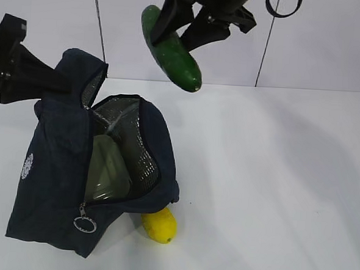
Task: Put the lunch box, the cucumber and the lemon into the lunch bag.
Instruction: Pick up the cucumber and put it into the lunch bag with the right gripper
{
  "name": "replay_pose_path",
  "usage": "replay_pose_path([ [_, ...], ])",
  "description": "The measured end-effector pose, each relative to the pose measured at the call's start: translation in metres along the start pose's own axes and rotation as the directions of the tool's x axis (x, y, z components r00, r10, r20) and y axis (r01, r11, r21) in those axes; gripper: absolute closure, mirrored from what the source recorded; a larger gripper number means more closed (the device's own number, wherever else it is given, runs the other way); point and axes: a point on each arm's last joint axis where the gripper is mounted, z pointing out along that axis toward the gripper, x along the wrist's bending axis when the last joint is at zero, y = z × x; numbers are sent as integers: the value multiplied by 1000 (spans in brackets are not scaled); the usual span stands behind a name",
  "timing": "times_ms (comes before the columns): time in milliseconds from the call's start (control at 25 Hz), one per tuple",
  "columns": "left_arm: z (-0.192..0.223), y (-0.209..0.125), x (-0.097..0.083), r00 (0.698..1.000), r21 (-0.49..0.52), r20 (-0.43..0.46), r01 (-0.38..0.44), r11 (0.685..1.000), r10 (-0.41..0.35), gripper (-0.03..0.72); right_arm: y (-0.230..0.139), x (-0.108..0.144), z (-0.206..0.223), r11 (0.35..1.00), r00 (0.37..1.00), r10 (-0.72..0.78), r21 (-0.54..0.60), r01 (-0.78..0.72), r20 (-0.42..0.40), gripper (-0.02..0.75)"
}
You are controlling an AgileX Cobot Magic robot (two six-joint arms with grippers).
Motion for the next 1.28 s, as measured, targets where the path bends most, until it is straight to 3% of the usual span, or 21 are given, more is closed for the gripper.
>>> replay_pose_path([
  [160,0,0,0,1000,-1,-1,-3,1000,3,695,-7,8,12,999,1000,-7,42,7,-11,392],
  [360,0,0,0,1000,-3,-2,-10,1000,10,695,-32,-8,44,982,997,75,177,-72,-11,392],
  [480,0,0,0,1000,-3,-2,-10,1000,10,695,-43,-8,57,966,988,135,234,-113,-77,392],
  [600,0,0,0,1000,-3,-2,-15,1000,15,695,-46,4,60,966,981,131,240,-95,-140,392],
  [840,0,0,0,1000,-3,-2,-26,1000,26,695,-51,21,65,968,980,82,247,-36,-178,392],
  [1080,0,0,0,1000,0,0,-29,1000,29,695,-45,16,75,982,982,59,188,-25,-180,392],
  [1280,0,0,-1,1000,-4,9,-22,1000,22,695,-44,4,106,977,973,111,203,-68,-204,392],
])
